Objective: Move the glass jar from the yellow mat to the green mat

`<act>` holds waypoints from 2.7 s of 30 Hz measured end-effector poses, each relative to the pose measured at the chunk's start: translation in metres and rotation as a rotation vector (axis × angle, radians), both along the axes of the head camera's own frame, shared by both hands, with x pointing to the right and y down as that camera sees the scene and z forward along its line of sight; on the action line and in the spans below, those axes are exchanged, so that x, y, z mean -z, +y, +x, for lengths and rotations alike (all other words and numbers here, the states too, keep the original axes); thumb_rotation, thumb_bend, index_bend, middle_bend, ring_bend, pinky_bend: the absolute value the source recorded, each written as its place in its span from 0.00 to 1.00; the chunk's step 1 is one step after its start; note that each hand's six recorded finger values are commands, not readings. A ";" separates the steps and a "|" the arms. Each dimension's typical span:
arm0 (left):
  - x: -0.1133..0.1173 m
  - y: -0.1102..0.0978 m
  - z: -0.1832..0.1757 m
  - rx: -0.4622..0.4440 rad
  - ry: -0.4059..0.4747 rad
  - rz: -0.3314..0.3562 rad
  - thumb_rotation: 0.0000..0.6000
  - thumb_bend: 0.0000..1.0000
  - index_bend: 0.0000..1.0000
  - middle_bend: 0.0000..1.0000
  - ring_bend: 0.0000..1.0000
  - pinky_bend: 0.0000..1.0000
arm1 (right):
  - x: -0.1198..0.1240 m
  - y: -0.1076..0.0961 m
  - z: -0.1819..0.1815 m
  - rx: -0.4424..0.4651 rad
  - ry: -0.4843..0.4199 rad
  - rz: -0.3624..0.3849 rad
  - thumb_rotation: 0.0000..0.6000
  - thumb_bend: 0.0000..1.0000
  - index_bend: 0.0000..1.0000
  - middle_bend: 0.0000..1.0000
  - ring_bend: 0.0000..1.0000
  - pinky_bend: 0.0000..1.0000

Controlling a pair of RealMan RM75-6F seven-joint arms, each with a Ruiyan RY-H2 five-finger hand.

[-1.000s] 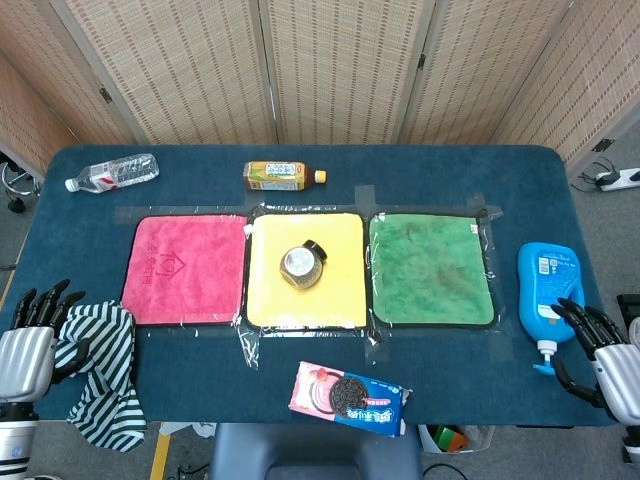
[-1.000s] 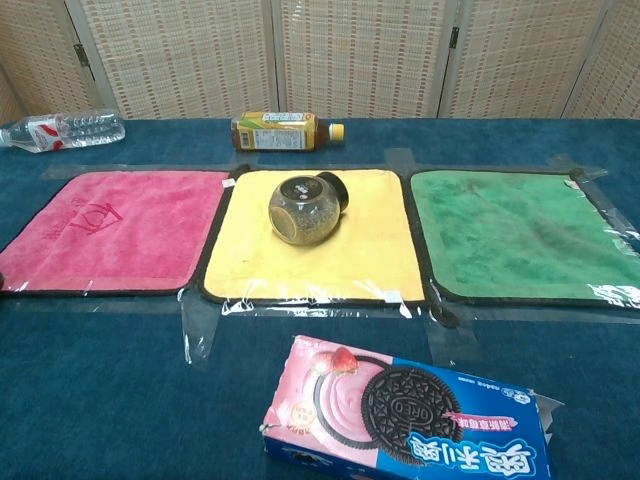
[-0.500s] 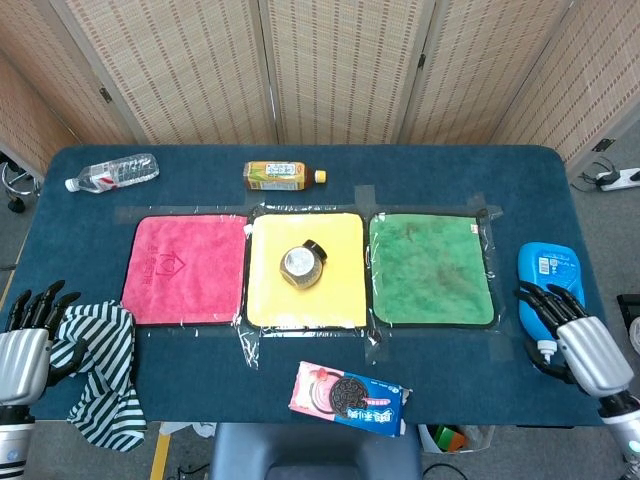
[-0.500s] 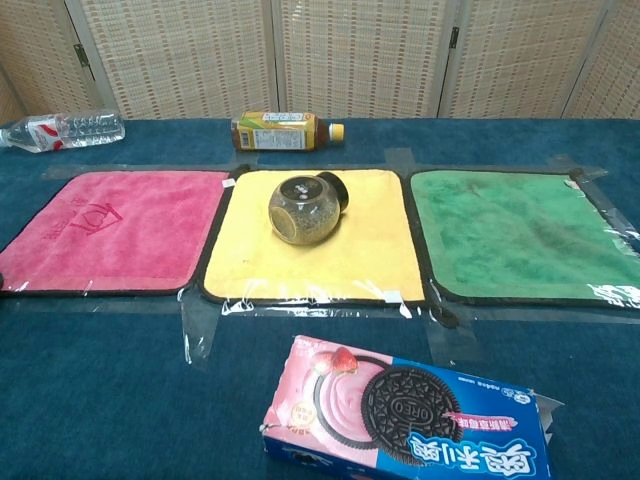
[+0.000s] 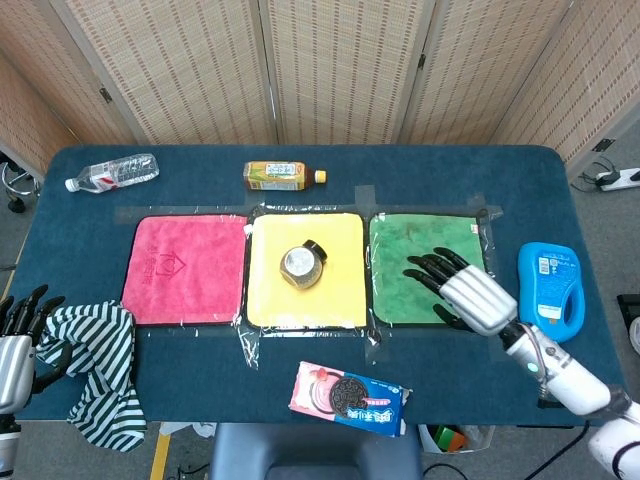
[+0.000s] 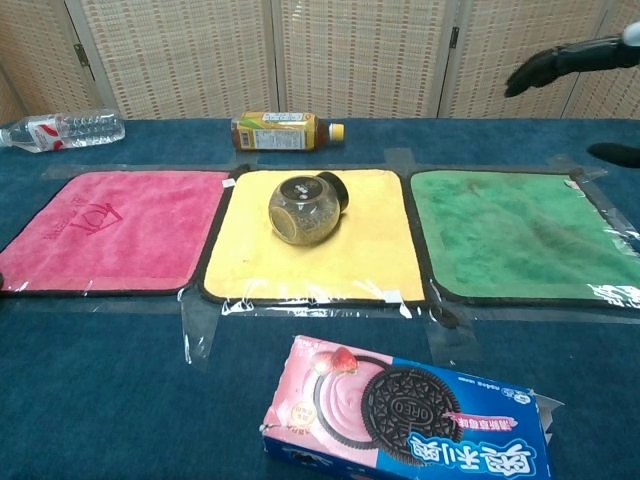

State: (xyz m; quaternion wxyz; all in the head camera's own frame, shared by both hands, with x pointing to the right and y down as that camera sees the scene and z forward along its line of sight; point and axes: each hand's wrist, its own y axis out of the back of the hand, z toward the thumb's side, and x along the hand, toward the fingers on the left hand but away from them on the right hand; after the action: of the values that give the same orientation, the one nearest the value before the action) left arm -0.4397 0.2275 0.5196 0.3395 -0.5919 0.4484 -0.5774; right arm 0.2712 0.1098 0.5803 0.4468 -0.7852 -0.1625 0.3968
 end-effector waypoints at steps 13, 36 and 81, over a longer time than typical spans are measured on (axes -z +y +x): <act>0.008 0.004 -0.010 0.029 -0.016 0.003 1.00 0.45 0.20 0.10 0.15 0.06 | -0.046 -0.039 -0.131 0.259 0.051 0.034 1.00 0.51 0.14 0.11 0.09 0.01; 0.008 0.011 -0.025 0.072 -0.035 -0.015 1.00 0.45 0.20 0.10 0.15 0.06 | -0.126 -0.040 -0.239 0.394 0.160 -0.020 1.00 0.51 0.20 0.15 0.14 0.04; 0.002 0.005 -0.011 0.035 -0.012 -0.012 1.00 0.45 0.20 0.10 0.14 0.06 | -0.107 -0.055 -0.098 0.247 0.319 -0.056 1.00 0.51 0.28 0.20 0.19 0.07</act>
State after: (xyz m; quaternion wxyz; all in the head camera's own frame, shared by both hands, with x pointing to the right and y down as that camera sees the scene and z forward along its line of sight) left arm -0.4507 0.2327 0.5178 0.3284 -0.5827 0.4529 -0.5894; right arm 0.1732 0.0547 0.6874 0.4904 -0.7384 0.0191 0.4626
